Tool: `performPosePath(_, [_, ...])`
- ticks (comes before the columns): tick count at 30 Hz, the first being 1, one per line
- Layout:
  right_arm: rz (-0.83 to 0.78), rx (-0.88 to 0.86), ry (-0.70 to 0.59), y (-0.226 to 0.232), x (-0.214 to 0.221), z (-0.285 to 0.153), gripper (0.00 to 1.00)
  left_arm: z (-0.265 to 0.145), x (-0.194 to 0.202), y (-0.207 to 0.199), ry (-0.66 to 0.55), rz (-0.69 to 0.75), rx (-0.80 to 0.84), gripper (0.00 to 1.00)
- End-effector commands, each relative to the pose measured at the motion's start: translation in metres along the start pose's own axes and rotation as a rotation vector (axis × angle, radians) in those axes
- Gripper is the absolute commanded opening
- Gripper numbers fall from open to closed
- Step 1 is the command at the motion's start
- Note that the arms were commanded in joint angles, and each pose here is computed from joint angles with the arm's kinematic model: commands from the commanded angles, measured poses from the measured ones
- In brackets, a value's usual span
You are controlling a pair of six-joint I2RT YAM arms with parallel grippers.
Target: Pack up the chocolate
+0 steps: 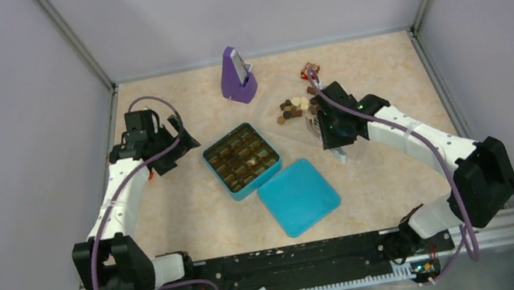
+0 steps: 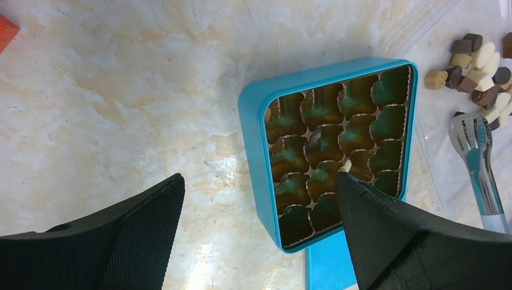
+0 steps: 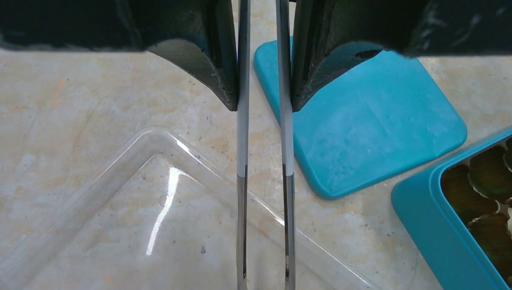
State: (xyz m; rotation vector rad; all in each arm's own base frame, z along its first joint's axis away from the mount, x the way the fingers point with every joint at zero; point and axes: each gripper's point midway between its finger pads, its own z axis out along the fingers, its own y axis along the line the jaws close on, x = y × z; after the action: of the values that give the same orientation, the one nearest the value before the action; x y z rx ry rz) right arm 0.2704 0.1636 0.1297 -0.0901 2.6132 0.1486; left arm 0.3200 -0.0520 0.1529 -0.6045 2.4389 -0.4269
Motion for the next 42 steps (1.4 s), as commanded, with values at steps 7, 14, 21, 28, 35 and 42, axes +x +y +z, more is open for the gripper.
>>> performPosePath(7, [0.003,0.004,-0.095,0.015,-0.029,0.002,0.33,-0.005,-0.013,-0.002,-0.047,0.012,-0.002,0.99])
performPosePath(14, [-0.032,0.045,-0.087,0.017,-0.028,0.007,0.26,-0.006,-0.013,-0.002,-0.048,0.013,-0.002,0.99])
performPosePath(21, [-0.024,0.01,-0.148,0.024,-0.042,-0.024,0.06,-0.007,-0.013,-0.002,-0.05,0.013,-0.004,0.99])
performPosePath(28, [-0.017,-0.027,-0.182,0.024,-0.044,-0.052,0.0,-0.006,-0.011,-0.002,-0.046,0.01,0.003,0.99])
performPosePath(35, [-0.016,-0.007,-0.157,0.019,-0.034,-0.043,0.0,-0.006,-0.011,-0.004,-0.046,0.012,0.01,0.99])
performPosePath(42, [-0.016,-0.012,-0.159,0.022,-0.036,-0.04,0.16,-0.006,-0.011,-0.003,-0.046,0.012,0.008,0.99])
